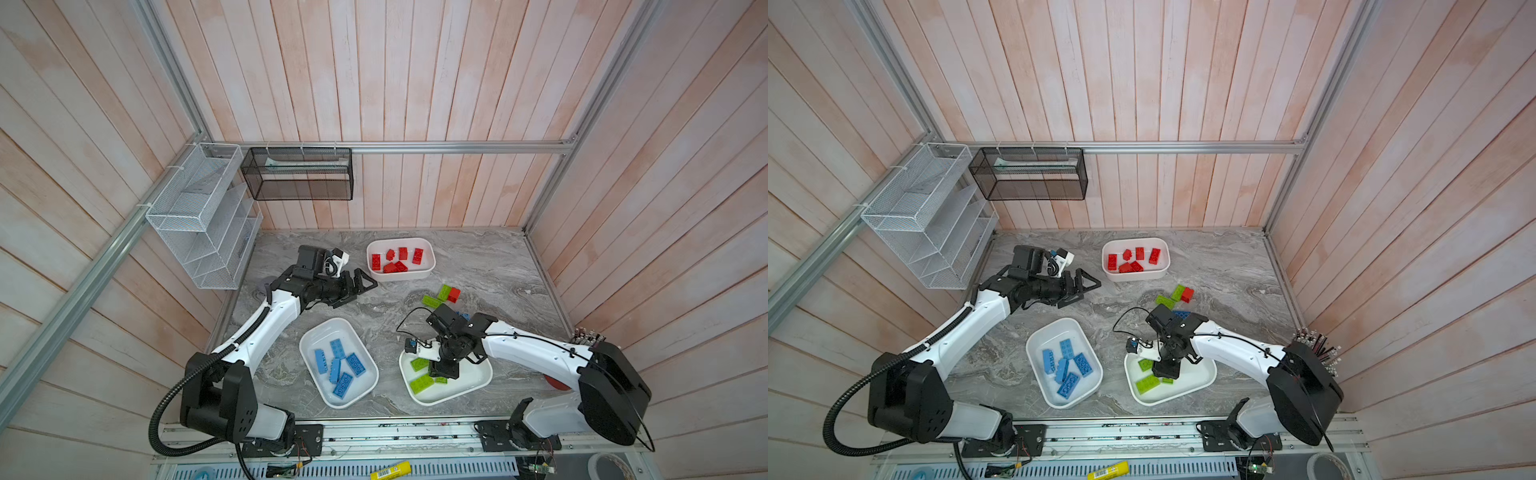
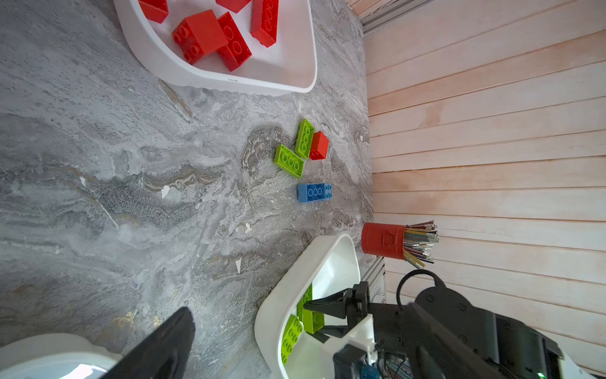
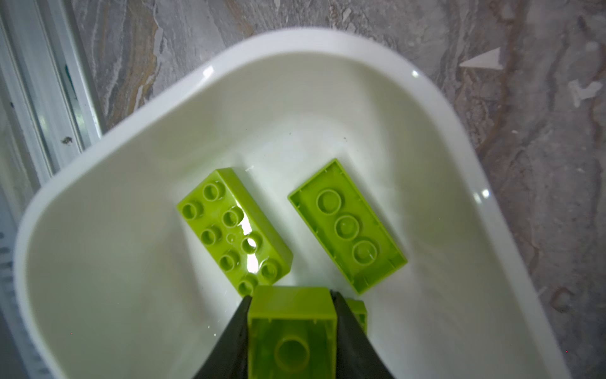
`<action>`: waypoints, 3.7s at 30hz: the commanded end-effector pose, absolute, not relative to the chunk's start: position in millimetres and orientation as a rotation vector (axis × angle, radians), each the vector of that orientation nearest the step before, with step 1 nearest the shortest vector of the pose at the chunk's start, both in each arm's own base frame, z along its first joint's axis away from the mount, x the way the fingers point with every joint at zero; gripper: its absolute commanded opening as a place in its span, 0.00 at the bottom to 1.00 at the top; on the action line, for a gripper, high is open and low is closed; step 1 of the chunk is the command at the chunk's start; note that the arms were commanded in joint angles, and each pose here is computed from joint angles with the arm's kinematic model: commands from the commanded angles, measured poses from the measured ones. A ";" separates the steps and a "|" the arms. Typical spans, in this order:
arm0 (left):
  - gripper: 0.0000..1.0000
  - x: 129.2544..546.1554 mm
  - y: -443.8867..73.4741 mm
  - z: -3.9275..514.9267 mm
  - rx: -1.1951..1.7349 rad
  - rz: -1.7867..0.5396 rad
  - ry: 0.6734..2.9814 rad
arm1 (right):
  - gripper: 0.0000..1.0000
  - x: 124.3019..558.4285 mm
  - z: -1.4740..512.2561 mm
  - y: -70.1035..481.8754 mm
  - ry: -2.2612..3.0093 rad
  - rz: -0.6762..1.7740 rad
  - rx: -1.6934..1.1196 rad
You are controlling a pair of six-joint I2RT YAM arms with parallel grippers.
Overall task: Sort the legos into containers by color
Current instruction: 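Carry the lime-green brick with the right gripper into the green tray, release, then return the right gripper to the pile and grasp a lime-green brick, then carry the lime-green brick with the right gripper into the green tray, release, then move the right gripper back to the pile and grasp the red brick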
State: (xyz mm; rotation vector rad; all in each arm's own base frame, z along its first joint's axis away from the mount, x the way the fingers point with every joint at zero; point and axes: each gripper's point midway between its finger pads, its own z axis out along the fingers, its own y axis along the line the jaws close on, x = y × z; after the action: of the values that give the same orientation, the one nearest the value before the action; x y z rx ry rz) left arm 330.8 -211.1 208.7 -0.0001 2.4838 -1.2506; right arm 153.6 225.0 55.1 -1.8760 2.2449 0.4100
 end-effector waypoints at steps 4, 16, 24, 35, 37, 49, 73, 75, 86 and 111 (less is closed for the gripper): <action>1.00 329.7 -210.1 224.0 0.023 -1.259 2.447 | 0.60 178.4 75.6 233.7 2.177 0.327 -1.797; 1.00 332.4 -210.6 228.0 0.038 -1.250 2.447 | 0.67 317.8 149.0 219.3 2.251 0.283 -1.096; 1.00 330.5 -207.8 228.7 0.039 -1.237 2.447 | 0.68 353.9 102.5 217.5 2.348 0.195 -1.114; 1.00 328.5 -207.3 221.7 0.042 -1.238 2.455 | 0.69 392.3 59.9 208.5 2.335 0.167 -1.225; 1.00 328.5 -206.7 219.4 0.040 -1.235 2.458 | 0.69 393.8 52.5 214.3 2.331 0.197 -1.259; 1.00 328.7 -204.6 214.5 0.028 -1.222 2.472 | 0.63 397.7 24.6 217.0 2.399 0.260 -1.314; 1.00 330.0 -206.0 213.1 0.029 -1.227 2.486 | 0.20 375.7 52.4 198.7 2.432 0.242 -1.245; 1.00 329.9 -206.1 216.7 0.029 -1.228 2.480 | 0.20 376.9 78.4 202.3 2.385 0.259 -1.218; 1.00 324.0 -217.8 237.5 0.068 -1.317 2.439 | 0.21 263.7 138.8 189.1 2.301 0.329 -1.439; 1.00 310.5 -222.6 241.6 0.094 -1.365 2.432 | 0.59 220.3 100.8 151.5 2.390 0.190 -1.492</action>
State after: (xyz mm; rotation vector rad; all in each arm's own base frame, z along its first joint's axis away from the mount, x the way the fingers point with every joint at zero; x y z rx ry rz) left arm 314.5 -227.0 236.2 0.0753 2.4470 -1.3672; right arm 201.6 145.8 66.8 -1.5875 2.4538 0.1834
